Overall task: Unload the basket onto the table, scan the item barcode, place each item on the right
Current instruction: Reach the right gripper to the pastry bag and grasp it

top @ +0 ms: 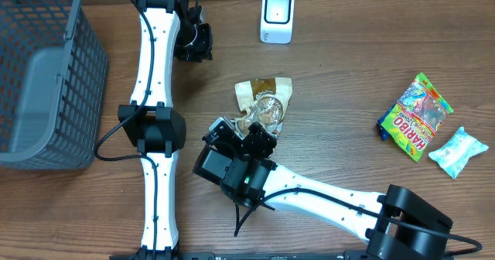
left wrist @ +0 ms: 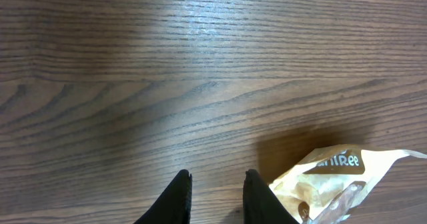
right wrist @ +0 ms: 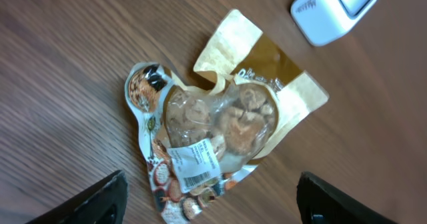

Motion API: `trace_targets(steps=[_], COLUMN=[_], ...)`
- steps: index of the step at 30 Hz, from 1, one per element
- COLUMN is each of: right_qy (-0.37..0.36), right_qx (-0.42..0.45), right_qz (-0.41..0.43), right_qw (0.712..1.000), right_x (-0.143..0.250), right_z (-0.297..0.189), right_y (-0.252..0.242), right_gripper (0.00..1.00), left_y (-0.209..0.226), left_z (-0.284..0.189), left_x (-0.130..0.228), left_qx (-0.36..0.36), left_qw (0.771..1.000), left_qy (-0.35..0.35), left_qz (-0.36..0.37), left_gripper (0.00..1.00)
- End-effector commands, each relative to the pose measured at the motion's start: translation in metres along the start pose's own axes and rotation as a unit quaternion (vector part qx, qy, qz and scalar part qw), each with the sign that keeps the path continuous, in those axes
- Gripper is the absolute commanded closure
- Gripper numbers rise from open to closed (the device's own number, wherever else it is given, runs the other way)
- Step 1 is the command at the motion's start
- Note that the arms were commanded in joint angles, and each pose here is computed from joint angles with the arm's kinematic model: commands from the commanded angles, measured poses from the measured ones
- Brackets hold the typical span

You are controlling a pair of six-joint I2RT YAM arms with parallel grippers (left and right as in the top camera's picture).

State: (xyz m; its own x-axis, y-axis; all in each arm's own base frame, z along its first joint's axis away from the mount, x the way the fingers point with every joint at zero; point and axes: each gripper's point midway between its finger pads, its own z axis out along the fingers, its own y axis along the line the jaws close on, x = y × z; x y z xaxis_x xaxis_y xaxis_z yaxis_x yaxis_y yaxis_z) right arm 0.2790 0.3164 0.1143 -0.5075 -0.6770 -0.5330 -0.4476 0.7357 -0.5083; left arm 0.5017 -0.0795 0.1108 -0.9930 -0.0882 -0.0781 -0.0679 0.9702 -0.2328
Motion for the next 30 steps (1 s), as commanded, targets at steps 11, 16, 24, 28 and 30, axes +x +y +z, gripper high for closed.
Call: trace_targets(steps=[11,16,24,28,30], right_qy=[0.073,0.098,0.128,0.149,0.145], right_qx=[-0.290,-0.418,-0.502,-0.512,-0.526], right_qz=[0.365,0.423,0.436,0.456,0.455], right_qw=[0.882,0.798,0.736,0.712,0.704], right_x=[-0.013,0.016,0.034,0.041,0.037], right_z=[0.027,0.067,0.115,0.134,0.138], right_y=[-0.129,-0.149,-0.109,-0.093,-0.084], right_gripper=[0.13,0.13,0.07,0.07,0.07], left_y=[-0.004,-0.004,-0.004,-0.004,-0.004], left_z=[-0.023,-0.023,-0.023,-0.023,-0.023], left_x=[-0.004,-0.005,-0.005,-0.005,-0.005], left_qx=[-0.004,-0.003,-0.003,-0.003,-0.003], left_qw=[0.999,0.999,0.999,0.999,0.999], left_qy=[-0.029,-0.030,-0.031,-0.031,-0.031], left_qz=[0.016,0.014,0.013,0.013,0.013], left_gripper=[0.74,0.68,0.60,0.58,0.58])
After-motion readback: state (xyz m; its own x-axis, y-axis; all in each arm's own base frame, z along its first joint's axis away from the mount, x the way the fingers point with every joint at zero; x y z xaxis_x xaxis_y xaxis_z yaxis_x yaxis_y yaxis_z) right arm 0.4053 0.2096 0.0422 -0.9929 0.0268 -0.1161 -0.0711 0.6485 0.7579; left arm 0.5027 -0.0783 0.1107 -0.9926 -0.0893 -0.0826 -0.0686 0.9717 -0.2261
